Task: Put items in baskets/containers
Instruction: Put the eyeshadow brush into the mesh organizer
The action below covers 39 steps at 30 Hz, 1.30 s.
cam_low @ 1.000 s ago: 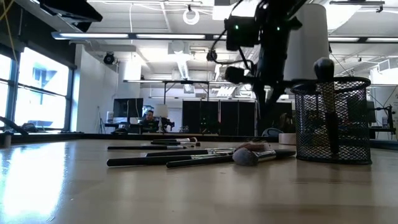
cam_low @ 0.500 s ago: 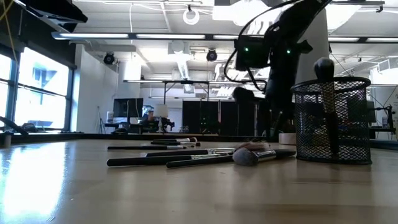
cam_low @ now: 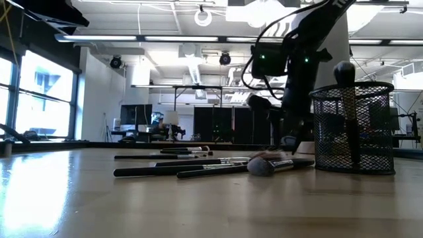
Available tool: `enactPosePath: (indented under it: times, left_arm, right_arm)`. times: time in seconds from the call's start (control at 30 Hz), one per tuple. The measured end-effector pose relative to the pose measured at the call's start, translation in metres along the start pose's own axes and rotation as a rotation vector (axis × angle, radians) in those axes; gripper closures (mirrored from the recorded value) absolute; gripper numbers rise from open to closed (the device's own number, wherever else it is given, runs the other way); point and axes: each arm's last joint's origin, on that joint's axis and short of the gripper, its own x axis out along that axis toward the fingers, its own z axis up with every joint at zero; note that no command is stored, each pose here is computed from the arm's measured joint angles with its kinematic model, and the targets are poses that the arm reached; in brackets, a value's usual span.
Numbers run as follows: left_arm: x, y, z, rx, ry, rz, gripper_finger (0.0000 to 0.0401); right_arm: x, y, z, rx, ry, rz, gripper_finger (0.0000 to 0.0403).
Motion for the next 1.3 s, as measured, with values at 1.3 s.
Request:
enactPosePath:
  times: [1.3]
  left_arm:
    - [-0.003, 0.001, -0.001, -0.012, -0.011, 0.009, 0.0401]
  right_arm:
    - [-0.023, 0.009, -0.006, -0.471, -0.072, 0.169, 0.0402]
